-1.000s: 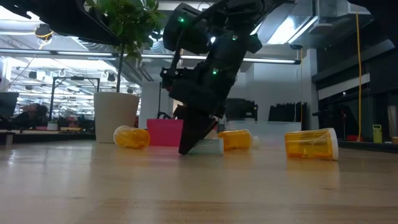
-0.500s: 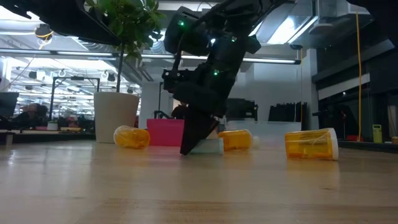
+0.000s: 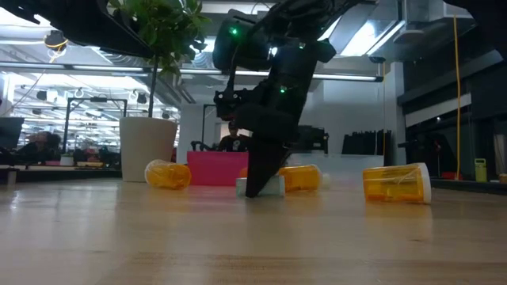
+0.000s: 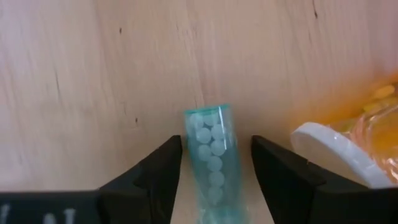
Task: Pick and place medicine bottles into bin by pill shape (circle, oval)
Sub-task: Put the blue tablet bottle into the transparent bin
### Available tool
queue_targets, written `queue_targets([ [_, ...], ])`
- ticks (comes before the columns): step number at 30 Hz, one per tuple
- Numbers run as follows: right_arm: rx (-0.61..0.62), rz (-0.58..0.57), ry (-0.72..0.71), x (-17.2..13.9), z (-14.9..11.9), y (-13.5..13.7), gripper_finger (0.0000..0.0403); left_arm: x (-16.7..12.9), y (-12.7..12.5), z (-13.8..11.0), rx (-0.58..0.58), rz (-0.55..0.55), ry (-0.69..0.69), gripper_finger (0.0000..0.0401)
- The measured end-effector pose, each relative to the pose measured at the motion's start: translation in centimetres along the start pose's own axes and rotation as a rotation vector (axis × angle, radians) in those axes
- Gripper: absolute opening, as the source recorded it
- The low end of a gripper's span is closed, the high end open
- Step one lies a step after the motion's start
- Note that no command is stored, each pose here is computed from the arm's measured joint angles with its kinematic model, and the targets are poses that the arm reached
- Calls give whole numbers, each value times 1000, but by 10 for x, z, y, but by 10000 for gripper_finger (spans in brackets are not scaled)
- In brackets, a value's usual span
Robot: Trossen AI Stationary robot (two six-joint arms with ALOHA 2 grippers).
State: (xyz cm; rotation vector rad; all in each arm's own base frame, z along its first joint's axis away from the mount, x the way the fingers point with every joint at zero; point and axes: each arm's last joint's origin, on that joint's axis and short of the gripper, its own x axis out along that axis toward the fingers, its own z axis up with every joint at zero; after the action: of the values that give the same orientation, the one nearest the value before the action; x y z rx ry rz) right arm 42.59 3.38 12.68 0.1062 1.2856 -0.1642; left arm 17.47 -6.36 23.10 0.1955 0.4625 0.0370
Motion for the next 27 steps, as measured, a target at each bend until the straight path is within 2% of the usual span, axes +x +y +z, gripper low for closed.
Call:
queue_targets([
  [6, 86, -6, 2, 0, -1, 0, 153, 0, 0, 0, 0, 0, 0, 92],
  [13, 202, -63, -16, -6, 1, -1, 101, 0, 0, 0, 0, 0, 0, 92],
  [17, 175, -130, -31, -25, 2, -2, 94, 0, 0, 0, 1, 0, 0, 92],
  [21, 168, -320, -72, -62, -2, -7, 105, 0, 0, 0, 1, 0, 0, 92],
  [27, 266, -650, -78, -99, -17, -32, 107, 0, 0, 0, 3, 1, 0, 92],
])
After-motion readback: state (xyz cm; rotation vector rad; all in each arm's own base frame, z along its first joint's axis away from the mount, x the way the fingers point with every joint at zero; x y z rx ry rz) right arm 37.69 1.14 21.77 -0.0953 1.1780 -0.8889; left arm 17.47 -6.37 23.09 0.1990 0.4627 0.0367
